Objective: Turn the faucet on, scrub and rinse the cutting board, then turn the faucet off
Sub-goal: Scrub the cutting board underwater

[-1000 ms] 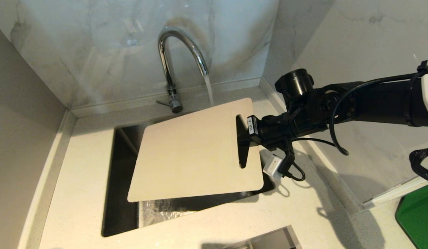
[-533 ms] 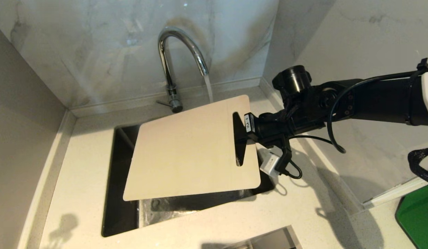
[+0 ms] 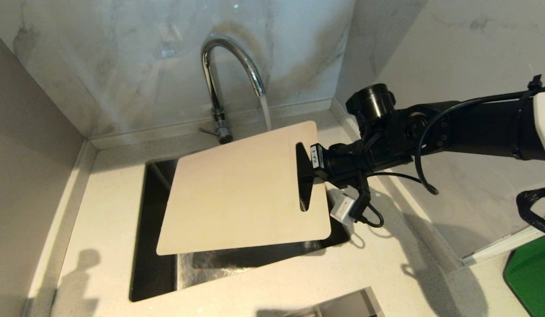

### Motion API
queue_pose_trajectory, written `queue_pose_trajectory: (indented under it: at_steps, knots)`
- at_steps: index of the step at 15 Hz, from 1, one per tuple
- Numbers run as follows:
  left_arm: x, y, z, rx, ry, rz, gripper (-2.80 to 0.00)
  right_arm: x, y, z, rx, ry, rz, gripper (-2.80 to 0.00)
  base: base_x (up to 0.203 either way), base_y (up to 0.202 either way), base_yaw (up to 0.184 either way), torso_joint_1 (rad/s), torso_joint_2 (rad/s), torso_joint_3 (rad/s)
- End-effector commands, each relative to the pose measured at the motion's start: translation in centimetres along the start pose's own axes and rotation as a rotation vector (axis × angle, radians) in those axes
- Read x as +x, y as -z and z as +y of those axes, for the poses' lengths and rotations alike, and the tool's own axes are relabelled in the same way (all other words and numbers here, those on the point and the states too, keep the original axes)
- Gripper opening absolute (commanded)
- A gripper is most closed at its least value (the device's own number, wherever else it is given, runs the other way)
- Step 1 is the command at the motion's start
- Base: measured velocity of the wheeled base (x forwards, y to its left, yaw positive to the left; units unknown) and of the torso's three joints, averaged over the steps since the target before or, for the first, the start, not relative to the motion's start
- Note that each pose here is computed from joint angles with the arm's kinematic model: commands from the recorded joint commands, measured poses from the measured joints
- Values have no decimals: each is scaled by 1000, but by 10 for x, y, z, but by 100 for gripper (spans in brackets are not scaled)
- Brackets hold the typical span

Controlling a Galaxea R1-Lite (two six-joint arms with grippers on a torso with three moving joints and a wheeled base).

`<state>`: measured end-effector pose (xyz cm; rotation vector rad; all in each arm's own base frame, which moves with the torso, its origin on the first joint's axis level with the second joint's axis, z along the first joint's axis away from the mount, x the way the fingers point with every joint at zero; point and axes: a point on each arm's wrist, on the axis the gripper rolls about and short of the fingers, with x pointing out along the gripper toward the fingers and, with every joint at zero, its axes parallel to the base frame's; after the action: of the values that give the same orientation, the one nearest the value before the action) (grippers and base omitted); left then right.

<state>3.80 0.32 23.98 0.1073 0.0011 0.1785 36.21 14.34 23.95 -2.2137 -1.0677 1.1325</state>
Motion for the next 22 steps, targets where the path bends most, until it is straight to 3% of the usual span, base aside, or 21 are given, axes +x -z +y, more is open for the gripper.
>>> queue_pose_trajectory:
  at_steps: [1, 2, 4, 9, 11, 13, 16, 19, 22]
  knots:
    - [24, -1, 0, 19, -79, 49, -280, 3, -1, 2, -11, 3, -10, -280, 0, 0, 0, 0, 0, 0]
    - [35, -2, 2, 28, -132, 61, -280, 4, -1, 2, -10, 2, -11, -280, 0, 0, 0, 0, 0, 0]
    - [52, -10, 5, 36, -164, 44, -280, 5, 0, 3, -10, 2, -11, -280, 0, 0, 0, 0, 0, 0]
    - [81, -34, 6, 55, -122, 34, -280, 4, 2, 1, -18, 7, -4, -280, 0, 0, 0, 0, 0, 0]
    - [98, -40, 6, 62, -97, 76, -280, 4, 2, 1, -18, 8, -5, -280, 0, 0, 0, 0, 0, 0]
    - [110, -43, 18, 57, -97, 131, -280, 4, 2, 1, -16, 8, -5, -280, 0, 0, 0, 0, 0, 0]
    - [128, -47, 32, 32, -31, 203, -280, 6, 4, 1, -21, 11, 0, -280, 0, 0, 0, 0, 0, 0]
    - [151, -41, 28, 11, 39, 277, -280, 4, 4, -1, -23, 14, 2, -280, 0, 0, 0, 0, 0, 0]
    - [154, -65, 8, -106, 146, 353, -280, 3, 4, -2, -25, 16, 3, -280, 0, 0, 0, 0, 0, 0]
